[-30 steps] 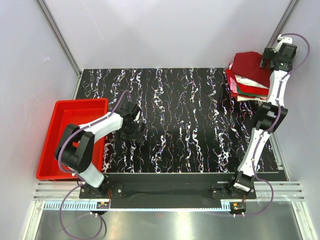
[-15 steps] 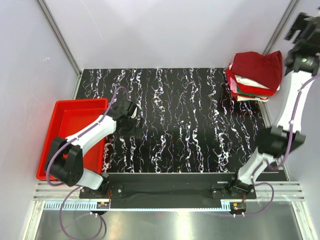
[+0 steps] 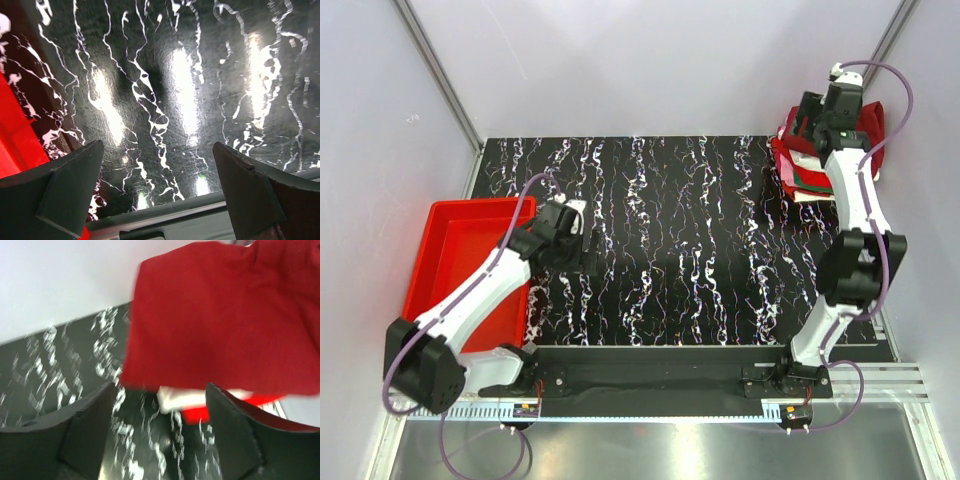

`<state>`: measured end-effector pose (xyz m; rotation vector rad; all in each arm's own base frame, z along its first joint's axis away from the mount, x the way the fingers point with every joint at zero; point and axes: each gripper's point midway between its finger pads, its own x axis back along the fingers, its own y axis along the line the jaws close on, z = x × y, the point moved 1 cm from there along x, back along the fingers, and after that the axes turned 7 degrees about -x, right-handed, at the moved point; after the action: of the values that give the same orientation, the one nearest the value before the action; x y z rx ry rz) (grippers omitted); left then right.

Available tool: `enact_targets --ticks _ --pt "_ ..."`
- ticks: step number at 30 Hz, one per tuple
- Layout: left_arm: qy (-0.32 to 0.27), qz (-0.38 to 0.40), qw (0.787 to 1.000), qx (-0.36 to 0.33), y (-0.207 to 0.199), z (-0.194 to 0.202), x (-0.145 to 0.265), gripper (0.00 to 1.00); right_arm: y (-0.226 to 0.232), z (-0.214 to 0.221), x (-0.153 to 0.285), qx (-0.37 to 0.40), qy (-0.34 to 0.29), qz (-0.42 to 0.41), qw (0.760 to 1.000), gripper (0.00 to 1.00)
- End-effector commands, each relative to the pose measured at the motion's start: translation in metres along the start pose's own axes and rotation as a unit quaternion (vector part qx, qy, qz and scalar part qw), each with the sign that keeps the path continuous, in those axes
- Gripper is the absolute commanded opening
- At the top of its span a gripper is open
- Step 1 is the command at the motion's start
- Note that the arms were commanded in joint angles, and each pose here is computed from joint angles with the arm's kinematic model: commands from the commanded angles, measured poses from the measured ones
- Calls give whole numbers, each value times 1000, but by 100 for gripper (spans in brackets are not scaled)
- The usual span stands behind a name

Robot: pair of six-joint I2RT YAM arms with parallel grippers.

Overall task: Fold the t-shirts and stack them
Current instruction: Neatly place the folded tshirt to the corner

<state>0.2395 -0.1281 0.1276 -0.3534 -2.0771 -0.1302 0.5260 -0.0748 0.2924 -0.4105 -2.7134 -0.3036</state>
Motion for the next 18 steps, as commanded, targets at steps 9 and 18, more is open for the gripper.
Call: enact_targets --ticks 9,18 --pt "-29 6 1000 -7 -1 -3 -2 99 -97 -50 -117 -109 -36 14 993 57" --pt "11 0 1000 -10 0 8 -19 99 -154 -8 -189 -60 -44 83 994 55"
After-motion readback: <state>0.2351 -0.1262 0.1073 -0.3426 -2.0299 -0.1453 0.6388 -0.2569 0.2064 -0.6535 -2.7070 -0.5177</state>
